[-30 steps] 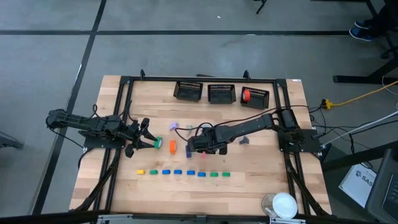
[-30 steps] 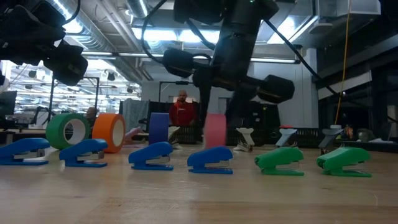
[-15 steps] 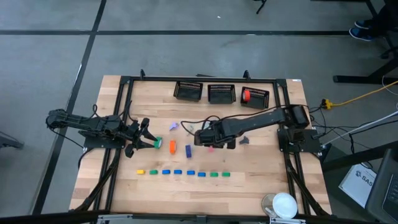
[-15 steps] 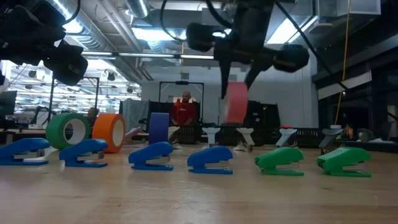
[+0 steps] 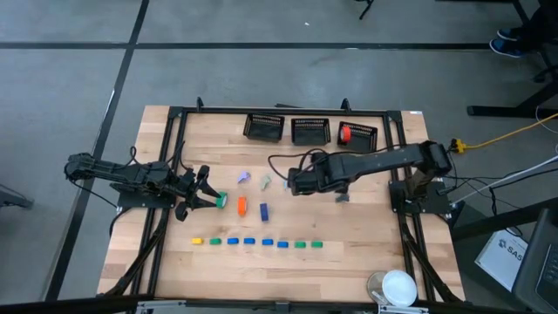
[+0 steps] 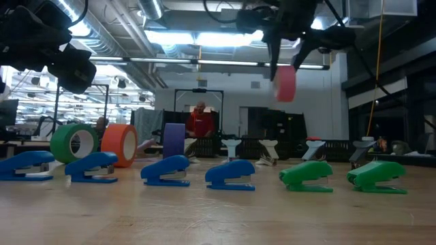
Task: Pick and place Stapler, Stapler remover, tape
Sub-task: Put the pink tape into the right black bin
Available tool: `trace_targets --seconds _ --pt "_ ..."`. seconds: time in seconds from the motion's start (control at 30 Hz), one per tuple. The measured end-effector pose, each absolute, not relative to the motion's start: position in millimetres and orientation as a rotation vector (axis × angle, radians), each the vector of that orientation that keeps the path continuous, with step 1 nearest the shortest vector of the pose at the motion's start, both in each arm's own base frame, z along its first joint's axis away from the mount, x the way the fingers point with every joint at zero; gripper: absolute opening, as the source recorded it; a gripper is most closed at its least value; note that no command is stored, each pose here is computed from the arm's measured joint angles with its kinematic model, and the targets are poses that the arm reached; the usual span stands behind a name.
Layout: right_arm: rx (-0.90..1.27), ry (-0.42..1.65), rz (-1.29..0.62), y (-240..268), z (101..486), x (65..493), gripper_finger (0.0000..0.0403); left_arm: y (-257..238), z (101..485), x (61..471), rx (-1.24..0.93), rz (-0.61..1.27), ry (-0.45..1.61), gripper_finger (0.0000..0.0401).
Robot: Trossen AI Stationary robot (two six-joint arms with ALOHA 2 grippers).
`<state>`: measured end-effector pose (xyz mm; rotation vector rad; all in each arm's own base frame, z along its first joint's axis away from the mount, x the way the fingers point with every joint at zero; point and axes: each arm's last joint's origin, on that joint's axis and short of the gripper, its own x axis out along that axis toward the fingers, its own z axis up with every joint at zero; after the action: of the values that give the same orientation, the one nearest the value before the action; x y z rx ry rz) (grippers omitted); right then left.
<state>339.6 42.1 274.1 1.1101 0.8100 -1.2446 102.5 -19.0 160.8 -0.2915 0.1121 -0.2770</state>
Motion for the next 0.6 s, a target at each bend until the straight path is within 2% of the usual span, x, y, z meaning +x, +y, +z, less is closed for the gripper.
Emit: trace_targets --seconds 0.17,0.33,0.43,0.6 --pt "1.088 0.795 -1.330 22 285 327 0.0105 -19 161 103 -0.291 -0.277 0.112 0.0150" --pt "1.082 0.795 -1.371 -2 296 317 0.0127 -19 161 103 -0.292 -0.277 0.112 0.0150" --pt "1.080 0.783 -1.381 -15 301 312 0.0104 -19 161 103 -0.291 -0.277 0.112 0.0150" --pt "1.076 0.781 -1.414 -34 308 304 0.0105 -19 161 103 -0.292 -0.277 0.112 0.0150"
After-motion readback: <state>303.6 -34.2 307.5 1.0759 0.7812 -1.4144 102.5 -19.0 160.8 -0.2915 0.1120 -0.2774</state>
